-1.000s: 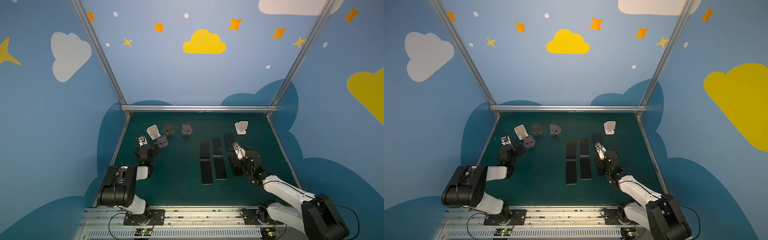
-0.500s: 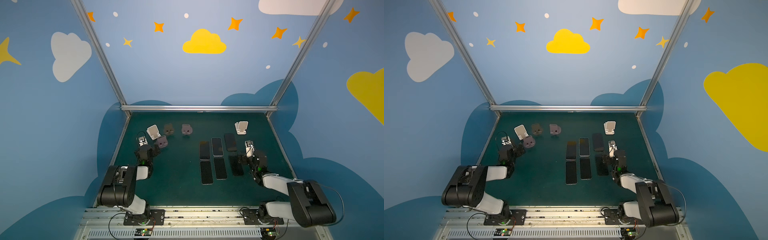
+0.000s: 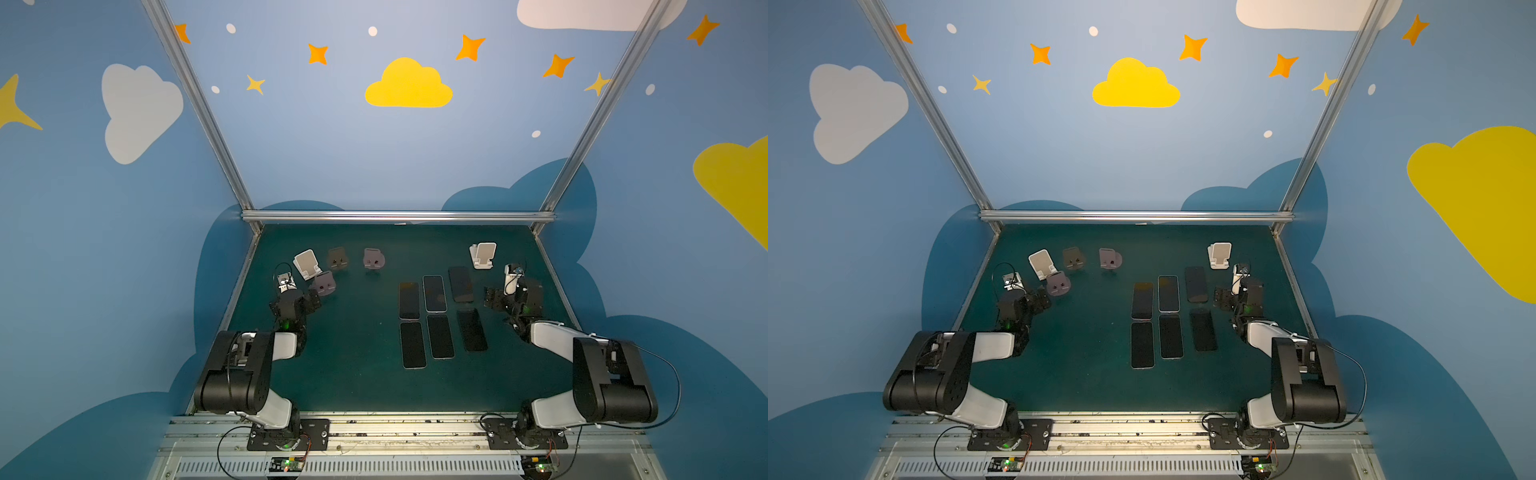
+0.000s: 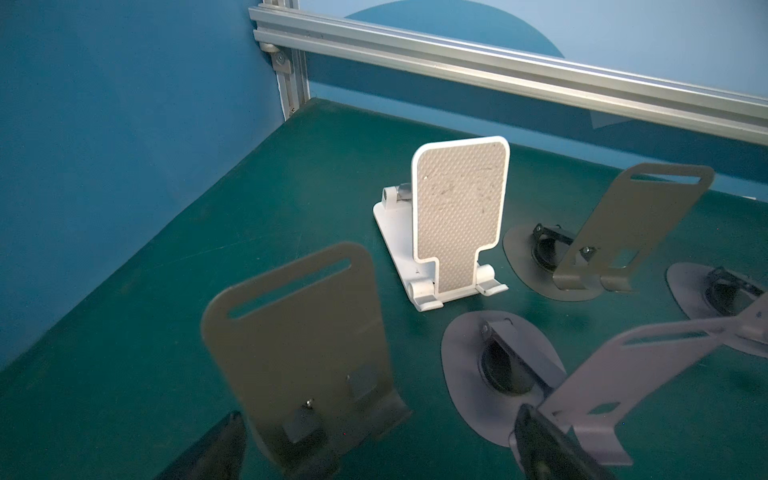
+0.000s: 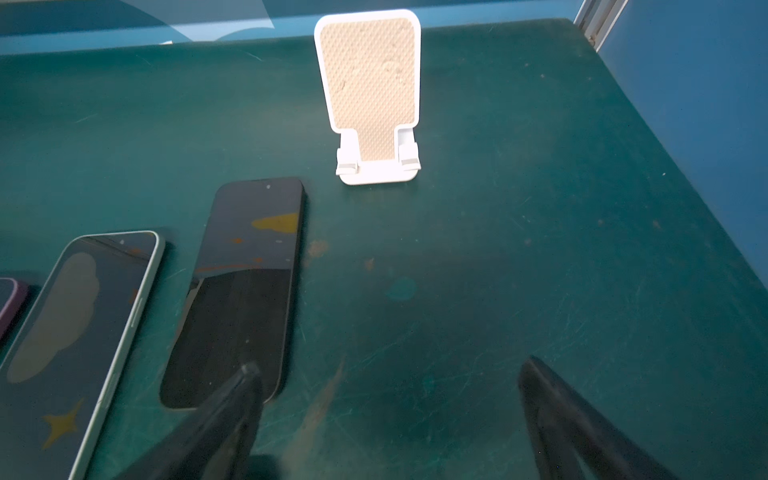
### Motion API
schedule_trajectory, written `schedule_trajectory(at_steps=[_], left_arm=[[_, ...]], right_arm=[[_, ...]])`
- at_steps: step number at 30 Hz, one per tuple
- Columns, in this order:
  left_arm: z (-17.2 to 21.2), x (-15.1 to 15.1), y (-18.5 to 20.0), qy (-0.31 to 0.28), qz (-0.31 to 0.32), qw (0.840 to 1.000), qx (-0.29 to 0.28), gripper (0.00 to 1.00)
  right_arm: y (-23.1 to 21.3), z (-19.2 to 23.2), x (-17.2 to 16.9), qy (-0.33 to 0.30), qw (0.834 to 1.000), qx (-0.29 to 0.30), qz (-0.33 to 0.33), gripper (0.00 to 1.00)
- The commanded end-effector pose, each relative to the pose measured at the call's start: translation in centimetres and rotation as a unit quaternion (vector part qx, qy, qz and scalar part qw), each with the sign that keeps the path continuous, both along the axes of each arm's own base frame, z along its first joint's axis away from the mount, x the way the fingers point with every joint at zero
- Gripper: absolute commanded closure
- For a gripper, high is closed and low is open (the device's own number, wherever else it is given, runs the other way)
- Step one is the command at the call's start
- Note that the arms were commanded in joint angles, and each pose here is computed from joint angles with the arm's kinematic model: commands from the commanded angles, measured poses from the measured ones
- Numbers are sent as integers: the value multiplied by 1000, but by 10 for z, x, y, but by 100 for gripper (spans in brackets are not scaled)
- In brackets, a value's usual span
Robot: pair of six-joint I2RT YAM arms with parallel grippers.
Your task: Remove the phone from the phone stand
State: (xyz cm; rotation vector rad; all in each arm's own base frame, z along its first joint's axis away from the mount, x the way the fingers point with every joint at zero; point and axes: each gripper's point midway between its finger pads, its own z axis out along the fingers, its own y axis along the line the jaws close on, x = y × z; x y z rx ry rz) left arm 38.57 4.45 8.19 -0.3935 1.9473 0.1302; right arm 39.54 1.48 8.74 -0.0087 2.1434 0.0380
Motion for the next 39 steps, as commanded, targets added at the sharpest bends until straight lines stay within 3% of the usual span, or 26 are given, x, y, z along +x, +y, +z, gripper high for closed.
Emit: schedule_trajectory(at_steps=[1, 39], left_arm=[[2, 0, -1, 1, -3, 1000, 8, 0], [3, 1, -4, 0, -6, 1000, 14, 0]], right_arm=[[4, -3, -3, 11, 1000, 9, 3, 4], [4, -3, -3, 10, 1000, 8, 2, 4]])
